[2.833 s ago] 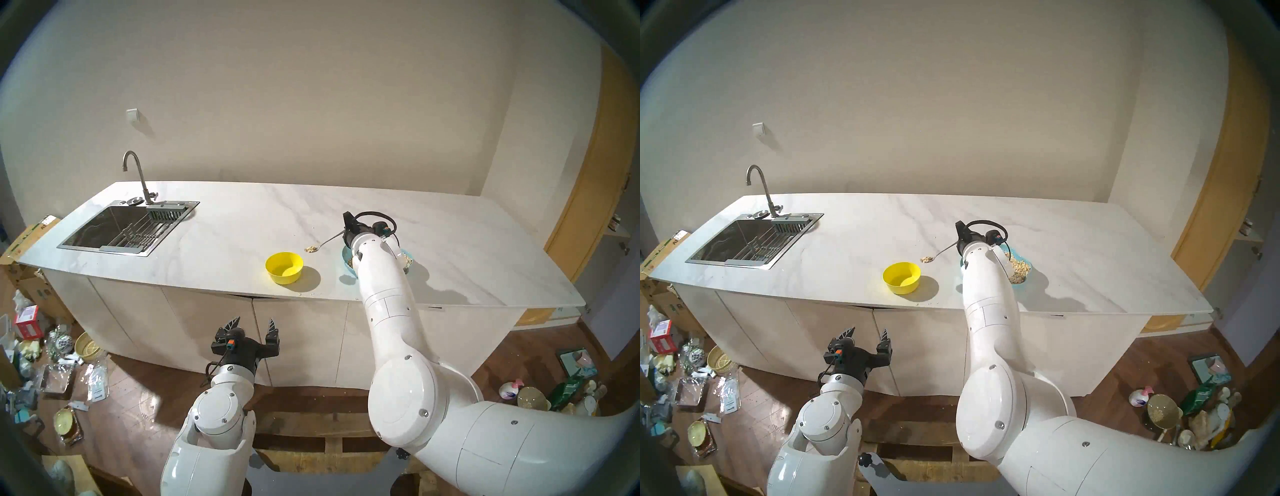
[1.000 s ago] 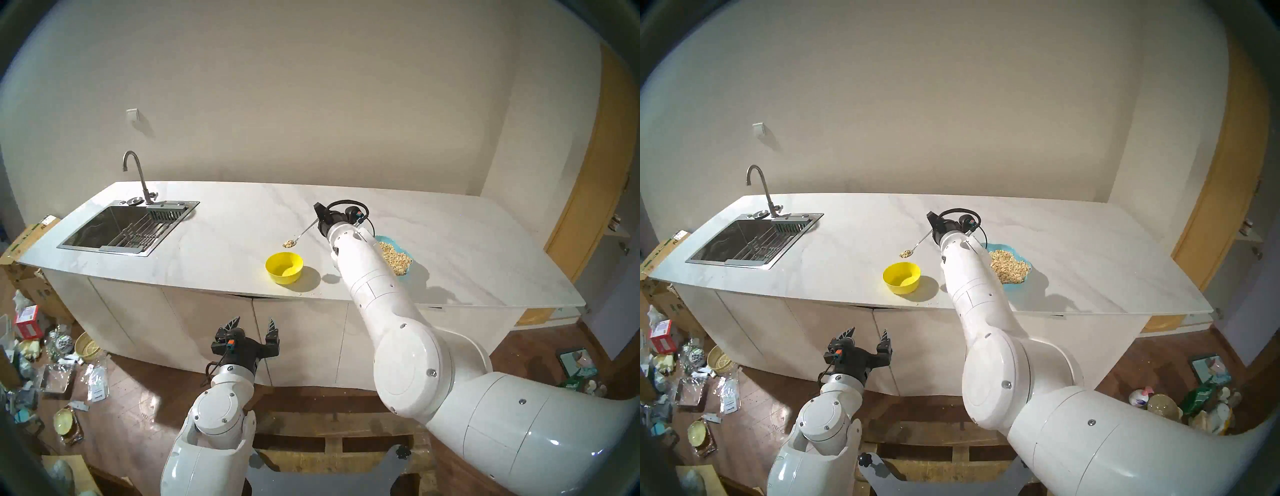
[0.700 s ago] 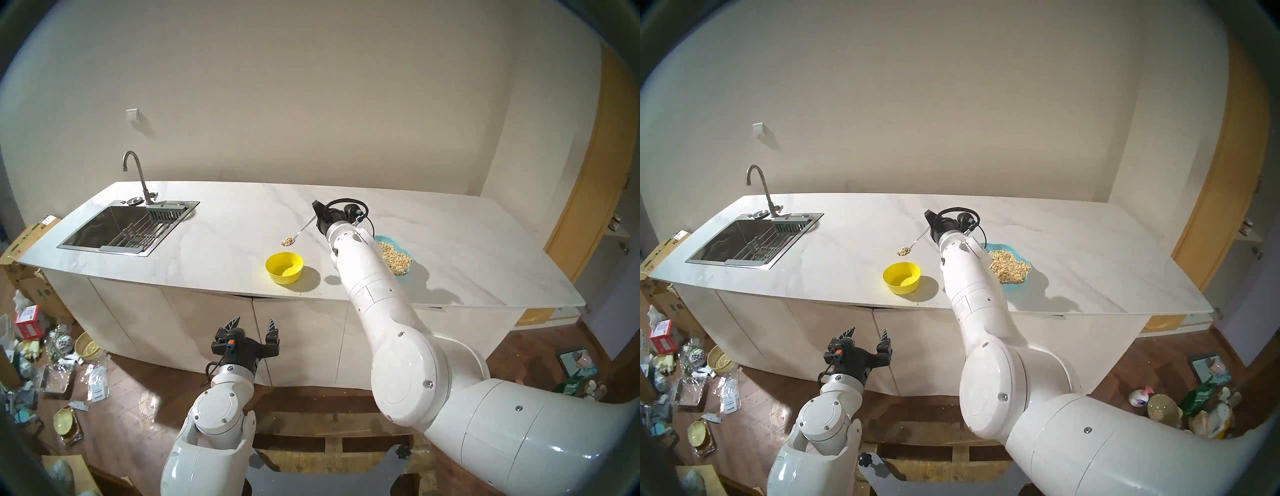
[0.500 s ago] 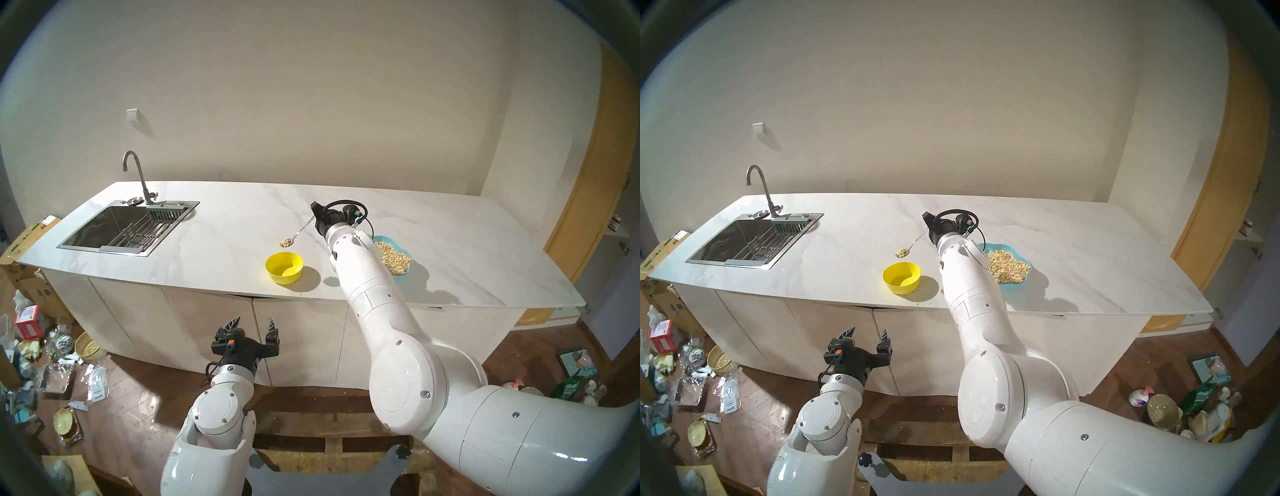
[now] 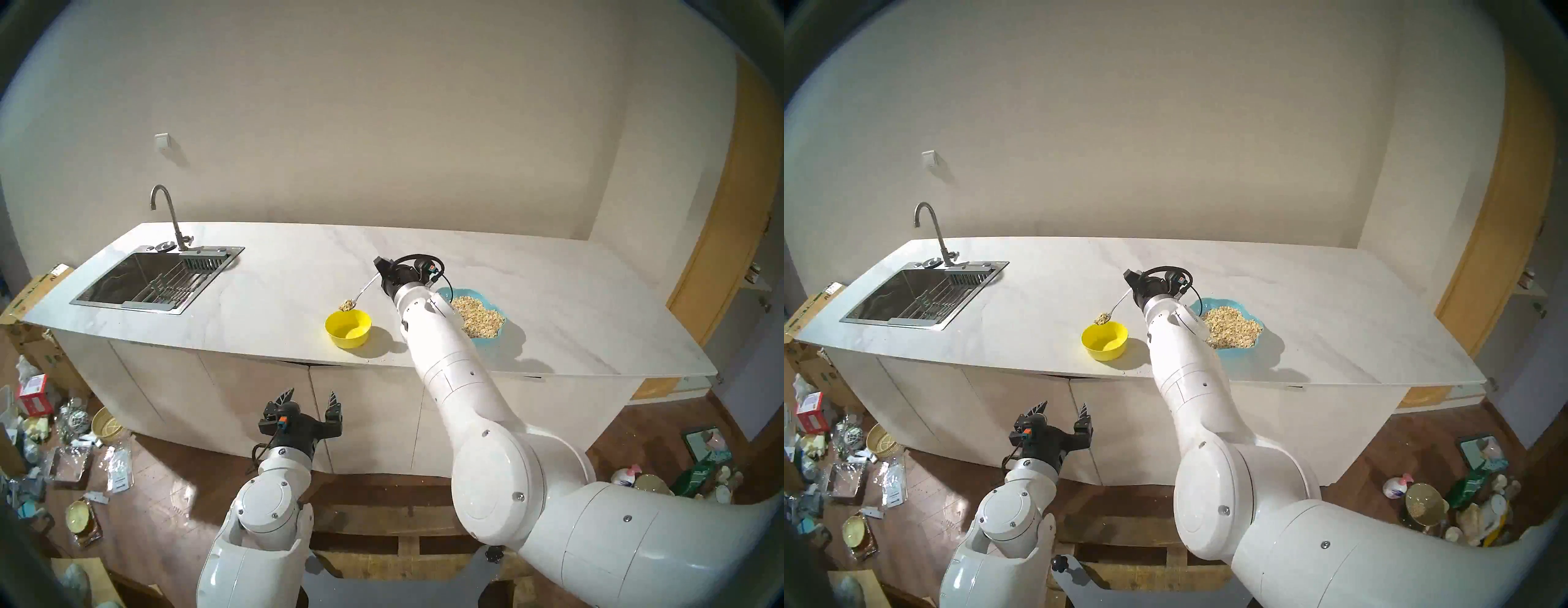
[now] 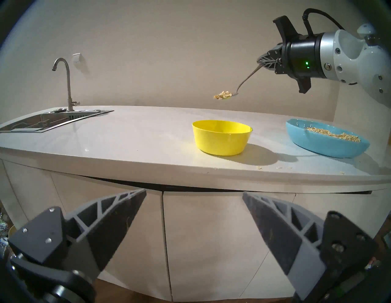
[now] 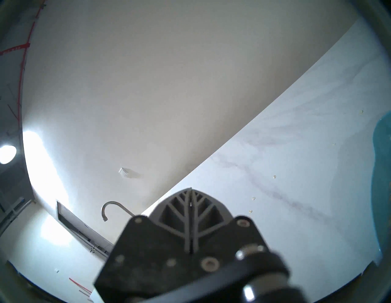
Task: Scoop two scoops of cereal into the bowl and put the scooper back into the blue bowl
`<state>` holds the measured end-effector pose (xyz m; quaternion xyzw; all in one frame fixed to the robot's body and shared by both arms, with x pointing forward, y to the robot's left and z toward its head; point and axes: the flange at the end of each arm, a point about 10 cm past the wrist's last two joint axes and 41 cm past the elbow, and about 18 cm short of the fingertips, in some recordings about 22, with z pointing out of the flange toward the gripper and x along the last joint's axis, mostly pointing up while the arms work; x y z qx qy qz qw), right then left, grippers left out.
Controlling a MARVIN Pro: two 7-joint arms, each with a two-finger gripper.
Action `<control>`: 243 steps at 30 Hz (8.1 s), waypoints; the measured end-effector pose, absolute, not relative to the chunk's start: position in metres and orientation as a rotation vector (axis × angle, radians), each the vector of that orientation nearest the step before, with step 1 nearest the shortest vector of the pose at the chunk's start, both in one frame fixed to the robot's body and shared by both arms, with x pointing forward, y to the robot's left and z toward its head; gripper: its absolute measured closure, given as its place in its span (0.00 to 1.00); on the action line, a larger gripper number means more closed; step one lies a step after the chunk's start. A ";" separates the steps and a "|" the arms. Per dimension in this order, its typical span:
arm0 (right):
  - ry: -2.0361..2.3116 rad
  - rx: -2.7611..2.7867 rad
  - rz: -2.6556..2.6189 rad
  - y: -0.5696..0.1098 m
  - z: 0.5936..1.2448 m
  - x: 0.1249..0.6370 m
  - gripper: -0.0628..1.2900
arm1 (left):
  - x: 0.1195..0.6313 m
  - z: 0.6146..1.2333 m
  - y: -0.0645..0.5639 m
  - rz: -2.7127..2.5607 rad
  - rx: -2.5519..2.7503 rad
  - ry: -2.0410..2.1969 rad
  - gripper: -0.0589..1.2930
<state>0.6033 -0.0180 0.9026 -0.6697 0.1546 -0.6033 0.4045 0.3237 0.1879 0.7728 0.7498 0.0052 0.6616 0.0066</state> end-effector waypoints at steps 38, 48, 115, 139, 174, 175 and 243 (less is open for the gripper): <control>-0.069 -1.738 -1.774 -0.009 0.904 0.609 0.97 | 0.324 0.773 0.188 2.069 2.346 0.016 0.04; -0.317 -1.734 -1.904 -0.003 0.904 0.605 0.97 | 0.324 0.773 0.188 2.070 2.346 0.016 0.04; 0.073 -2.003 -2.209 -0.295 0.894 0.633 0.97 | 0.324 0.773 0.188 2.069 2.346 0.015 0.04; 0.080 -2.093 -2.428 -0.252 0.884 0.635 0.97 | 0.324 0.773 0.188 2.070 2.346 0.015 0.04; 0.573 -2.092 -2.261 -0.218 0.842 0.622 0.97 | 0.324 0.773 0.188 2.070 2.346 0.016 0.04; 0.580 -2.092 -2.259 -0.217 0.841 0.622 0.97 | 0.324 0.773 0.188 2.070 2.346 0.016 0.04; 1.206 -1.692 -1.800 -0.198 0.844 0.624 0.97 | 0.324 0.773 0.188 2.070 2.346 0.016 0.04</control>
